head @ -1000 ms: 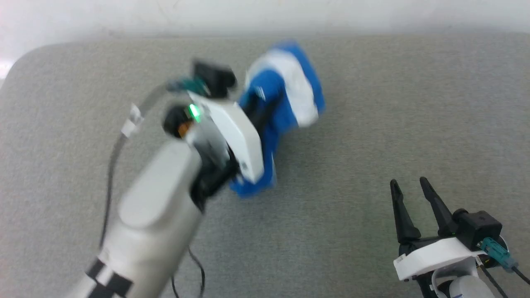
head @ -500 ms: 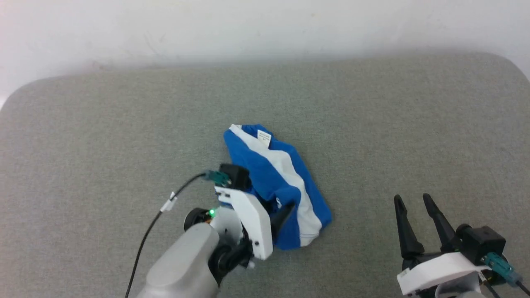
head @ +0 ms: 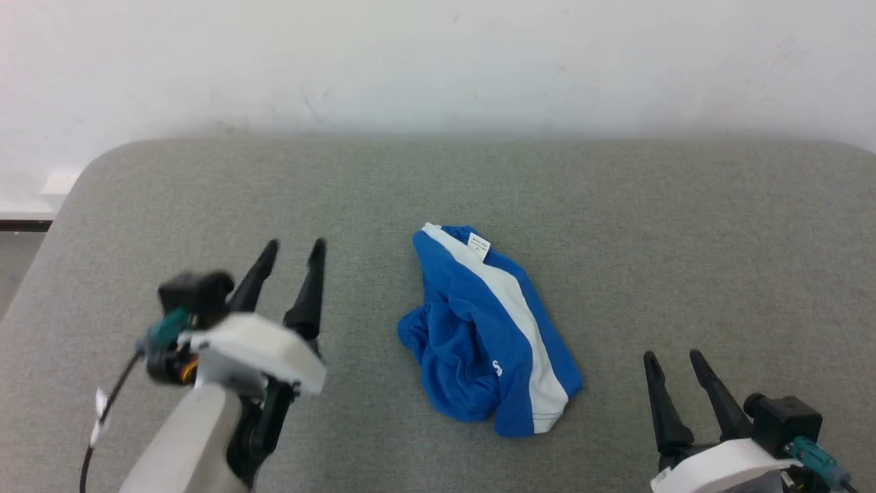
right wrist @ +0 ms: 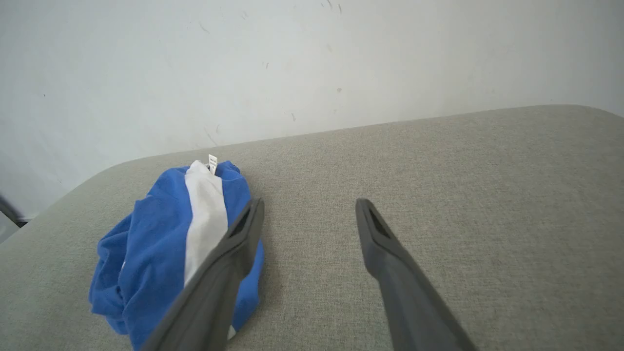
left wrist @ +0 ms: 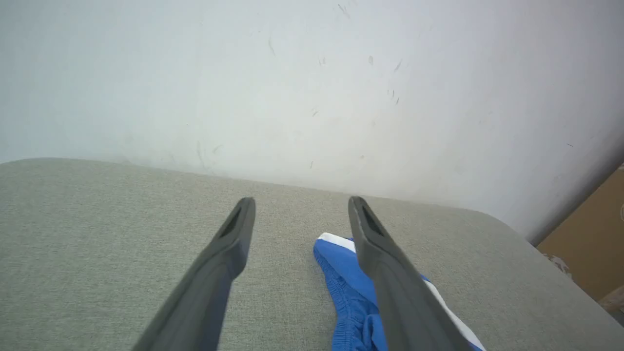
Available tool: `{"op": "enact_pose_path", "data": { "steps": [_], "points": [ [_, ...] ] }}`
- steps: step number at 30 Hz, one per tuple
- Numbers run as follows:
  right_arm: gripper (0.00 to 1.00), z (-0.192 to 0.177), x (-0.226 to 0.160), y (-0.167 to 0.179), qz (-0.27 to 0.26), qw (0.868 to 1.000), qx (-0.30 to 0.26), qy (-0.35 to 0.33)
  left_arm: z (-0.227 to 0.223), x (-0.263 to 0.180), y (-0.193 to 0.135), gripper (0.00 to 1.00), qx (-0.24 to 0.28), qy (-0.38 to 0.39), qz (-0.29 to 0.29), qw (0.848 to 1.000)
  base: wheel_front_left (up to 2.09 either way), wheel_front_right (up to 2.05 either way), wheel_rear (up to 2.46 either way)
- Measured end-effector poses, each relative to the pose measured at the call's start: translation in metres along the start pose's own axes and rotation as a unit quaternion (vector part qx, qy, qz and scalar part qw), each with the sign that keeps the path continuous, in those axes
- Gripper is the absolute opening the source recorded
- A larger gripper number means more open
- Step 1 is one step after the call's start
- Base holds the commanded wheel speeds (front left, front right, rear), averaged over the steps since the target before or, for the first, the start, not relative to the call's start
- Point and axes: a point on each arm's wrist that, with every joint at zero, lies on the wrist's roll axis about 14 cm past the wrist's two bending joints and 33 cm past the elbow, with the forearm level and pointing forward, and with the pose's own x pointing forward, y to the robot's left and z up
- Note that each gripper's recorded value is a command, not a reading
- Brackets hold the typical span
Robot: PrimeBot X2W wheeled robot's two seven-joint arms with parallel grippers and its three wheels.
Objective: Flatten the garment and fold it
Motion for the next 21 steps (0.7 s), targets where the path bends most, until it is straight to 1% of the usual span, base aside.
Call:
{"op": "enact_pose_path", "data": {
  "steps": [2, 5, 9, 13, 15, 18, 21],
  "points": [
    [1.00, -0.006, -0.002, 0.001, 0.001, 1.000, 0.000, 0.011, 0.003, -0.014, 0.011, 1.00, 0.023, -0.032, 0.017, 0.999, 0.00, 0.00, 0.00],
    [1.00, -0.014, -0.002, 0.004, 0.006, 0.999, 0.001, 0.033, 0.005, -0.030, 0.024, 1.00, 0.025, -0.054, 0.043, 0.997, 0.00, 0.00, 0.00],
    [1.00, -0.023, -0.002, 0.006, 0.009, 0.998, 0.001, 0.062, 0.019, -0.043, 0.021, 1.00, 0.060, -0.087, 0.046, 0.993, 0.00, 0.00, 0.00],
    [1.00, -0.032, -0.002, 0.012, 0.020, 0.994, -0.010, 0.104, 0.009, -0.056, 0.022, 1.00, 0.066, -0.085, 0.063, 0.992, 0.00, 0.00, 0.00],
    [1.00, -0.037, -0.003, 0.019, 0.031, 0.990, -0.021, 0.134, 0.006, -0.059, 0.025, 1.00, 0.064, -0.083, 0.072, 0.992, 0.00, 0.00, 0.00],
    [1.00, -0.047, -0.005, 0.034, 0.056, 0.980, -0.040, 0.187, 0.005, -0.061, 0.028, 1.00, 0.068, -0.086, 0.081, 0.991, 0.00, 0.00, 0.00],
    [1.00, -0.056, -0.003, 0.059, 0.097, 0.963, -0.074, 0.239, 0.002, -0.061, 0.029, 1.00, 0.066, -0.085, 0.090, 0.990, 0.00, 0.00, 0.00]
  ]
}}
